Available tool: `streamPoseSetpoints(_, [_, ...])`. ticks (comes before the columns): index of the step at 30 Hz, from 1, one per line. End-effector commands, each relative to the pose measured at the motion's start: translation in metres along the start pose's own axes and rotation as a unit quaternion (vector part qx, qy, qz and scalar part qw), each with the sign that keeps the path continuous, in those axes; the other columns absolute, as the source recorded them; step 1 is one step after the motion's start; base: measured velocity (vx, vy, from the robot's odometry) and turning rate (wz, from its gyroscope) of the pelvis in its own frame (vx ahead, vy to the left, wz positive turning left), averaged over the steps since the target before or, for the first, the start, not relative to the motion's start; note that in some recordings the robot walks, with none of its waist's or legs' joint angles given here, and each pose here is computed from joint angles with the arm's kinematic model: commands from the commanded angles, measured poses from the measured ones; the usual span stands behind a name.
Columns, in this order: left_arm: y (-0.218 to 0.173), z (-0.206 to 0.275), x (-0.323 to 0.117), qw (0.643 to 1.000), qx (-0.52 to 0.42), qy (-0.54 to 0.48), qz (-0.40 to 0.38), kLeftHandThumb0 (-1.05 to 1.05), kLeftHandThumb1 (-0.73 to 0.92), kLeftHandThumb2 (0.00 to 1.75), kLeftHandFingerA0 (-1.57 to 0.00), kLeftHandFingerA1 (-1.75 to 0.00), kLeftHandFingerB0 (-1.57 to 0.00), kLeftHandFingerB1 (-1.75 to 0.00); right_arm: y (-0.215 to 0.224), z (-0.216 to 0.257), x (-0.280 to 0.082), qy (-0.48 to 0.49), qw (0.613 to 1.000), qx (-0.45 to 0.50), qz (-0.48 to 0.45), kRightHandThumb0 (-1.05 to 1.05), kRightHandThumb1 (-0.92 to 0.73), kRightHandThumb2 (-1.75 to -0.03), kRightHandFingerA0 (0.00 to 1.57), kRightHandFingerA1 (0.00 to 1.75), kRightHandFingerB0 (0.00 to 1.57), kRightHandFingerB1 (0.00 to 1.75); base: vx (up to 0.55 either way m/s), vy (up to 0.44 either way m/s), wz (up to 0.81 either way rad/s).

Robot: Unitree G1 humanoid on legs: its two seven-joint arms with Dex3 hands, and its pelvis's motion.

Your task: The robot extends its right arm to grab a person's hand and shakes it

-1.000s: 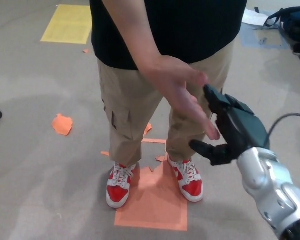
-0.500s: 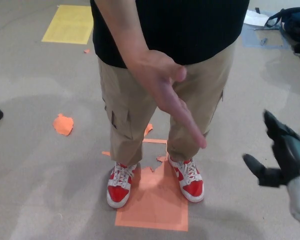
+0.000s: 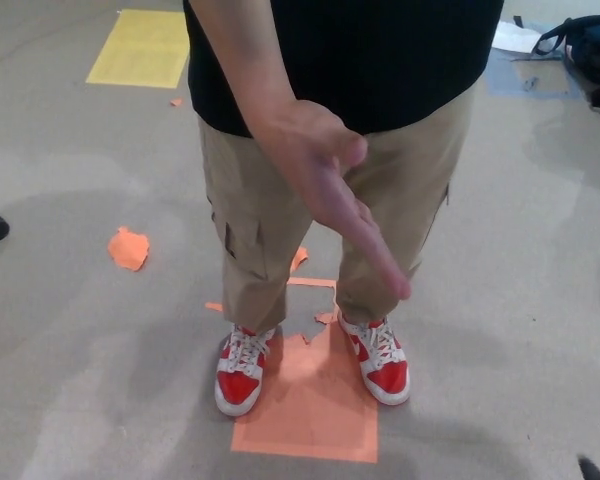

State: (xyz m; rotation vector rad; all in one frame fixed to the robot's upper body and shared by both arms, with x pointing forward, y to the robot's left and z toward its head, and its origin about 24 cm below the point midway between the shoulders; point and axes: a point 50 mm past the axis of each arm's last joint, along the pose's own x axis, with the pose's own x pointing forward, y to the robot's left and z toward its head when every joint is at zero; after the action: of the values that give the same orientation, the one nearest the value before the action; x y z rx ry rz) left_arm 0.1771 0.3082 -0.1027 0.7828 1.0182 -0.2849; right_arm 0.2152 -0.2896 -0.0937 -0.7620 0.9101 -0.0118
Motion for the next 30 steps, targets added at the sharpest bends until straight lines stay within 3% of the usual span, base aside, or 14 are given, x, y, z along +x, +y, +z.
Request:
streamPoseSetpoints(1, [-0.017, -0.003, 0.001, 1.000, -0.005, -0.010, 0.012, -0.74, 0.92, 0.71, -0.33, -0.34, -0.28, -0.32, -0.004, -0.069, -0.015, 0.145, 0.984, 0.021, 0.105, -0.92, -0.82, -1.16, 0.00, 0.11, 0.00, 0.09, 0.00, 0.000, 0.00])
streamPoseSetpoints(6, [-0.029, -0.016, -0.002, 1.000, 0.006, 0.009, -0.004, -0.74, 0.92, 0.70, -0.32, -0.34, -0.25, -0.30, 0.007, -0.085, -0.022, 0.175, 0.974, -0.037, 0.139, -0.91, -0.80, -1.03, 0.00, 0.10, 0.00, 0.12, 0.00, 0.000, 0.00])
streamPoseSetpoints(7, [-0.029, -0.016, -0.002, 1.000, 0.011, 0.007, -0.005, -0.74, 0.92, 0.71, -0.33, -0.34, -0.26, -0.31, 0.009, -0.088, -0.023, 0.176, 0.974, -0.040, 0.137, -0.88, -0.85, -1.19, 0.00, 0.14, 0.00, 0.12, 0.00, 0.000, 0.00])
streamPoseSetpoints(9, [-0.028, -0.014, -0.001, 1.000, 0.014, 0.005, -0.005, -0.74, 0.92, 0.71, -0.33, -0.34, -0.26, -0.31, 0.009, -0.089, -0.023, 0.177, 0.973, -0.044, 0.141, -0.85, -0.85, -1.20, 0.00, 0.16, 0.00, 0.15, 0.00, 0.000, 0.00])
streamPoseSetpoints(10, [-0.027, -0.013, -0.001, 1.000, 0.021, 0.006, -0.006, -0.74, 0.92, 0.72, -0.31, -0.34, -0.25, -0.31, 0.008, -0.089, -0.023, 0.183, 0.972, -0.036, 0.140, -0.90, -0.81, -1.08, 0.05, 0.21, 0.00, 0.16, 0.00, 0.000, 0.00])
streamPoseSetpoints(13, [-0.024, -0.010, 0.000, 1.000, 0.014, 0.004, -0.001, -0.74, 0.92, 0.70, -0.32, -0.34, -0.26, -0.31, 0.007, -0.086, -0.022, 0.180, 0.973, -0.030, 0.143, -0.82, -0.82, -1.18, 0.00, 0.20, 0.00, 0.19, 0.00, 0.000, 0.00])
streamPoseSetpoints(20, [-0.020, -0.006, 0.001, 1.000, 0.008, 0.006, 0.001, -0.73, 0.92, 0.70, -0.31, -0.34, -0.25, -0.31, 0.007, -0.080, -0.020, 0.159, 0.976, -0.030, 0.146, -0.86, -0.81, -1.18, 0.00, 0.16, 0.00, 0.14, 0.00, 0.000, 0.00])
streamPoseSetpoints(21, [-0.018, -0.005, 0.001, 1.000, 0.008, 0.002, 0.002, -0.72, 0.92, 0.70, -0.31, -0.35, -0.25, -0.31, 0.006, -0.078, -0.020, 0.162, 0.976, -0.018, 0.143, -0.87, -0.79, -1.16, 0.00, 0.16, 0.00, 0.13, 0.00, 0.000, 0.00])
streamPoseSetpoints(22, [-0.017, -0.004, 0.001, 1.000, 0.007, 0.006, 0.005, -0.73, 0.92, 0.70, -0.30, -0.34, -0.24, -0.31, 0.006, -0.077, -0.019, 0.158, 0.976, -0.032, 0.145, -0.91, -0.78, -1.01, 0.00, 0.13, 0.00, 0.11, 0.00, 0.000, 0.00])
streamPoseSetpoints(23, [-0.016, -0.004, 0.001, 1.000, 0.005, 0.006, 0.006, -0.72, 0.92, 0.71, -0.32, -0.35, -0.25, -0.31, 0.006, -0.076, -0.019, 0.159, 0.976, -0.036, 0.147, -0.87, -0.80, -1.18, 0.00, 0.16, 0.00, 0.15, 0.00, 0.000, 0.00])
streamPoseSetpoints(26, [-0.013, -0.002, 0.001, 1.000, 0.001, 0.001, 0.006, -0.73, 0.92, 0.71, -0.33, -0.34, -0.26, -0.32, 0.005, -0.073, -0.018, 0.156, 0.976, -0.032, 0.149, -0.86, -0.80, -1.18, 0.00, 0.18, 0.00, 0.16, 0.00, 0.000, 0.00])
streamPoseSetpoints(27, [-0.011, -0.001, 0.001, 1.000, 0.002, -0.001, 0.008, -0.74, 0.92, 0.71, -0.32, -0.34, -0.26, -0.31, 0.004, -0.071, -0.017, 0.151, 0.978, -0.029, 0.144, -0.87, -0.91, -0.77, 0.00, 0.17, 0.00, 0.17, 0.00, 0.000, 0.00])
streamPoseSetpoints(28, [-0.011, -0.001, 0.001, 1.000, 0.002, -0.002, 0.010, -0.74, 0.92, 0.71, -0.32, -0.34, -0.27, -0.31, 0.004, -0.071, -0.017, 0.155, 0.977, -0.025, 0.142, -0.84, -0.77, -1.16, 0.00, 0.19, 0.00, 0.17, 0.00, 0.000, 0.00])
streamPoseSetpoints(30, [-0.009, -0.001, 0.001, 1.000, 0.003, -0.002, 0.015, -0.74, 0.92, 0.70, -0.32, -0.34, -0.27, -0.32, 0.004, -0.070, -0.016, 0.155, 0.977, -0.025, 0.146, -0.84, -0.79, -1.17, 0.00, 0.20, 0.00, 0.19, 0.00, 0.000, 0.00])
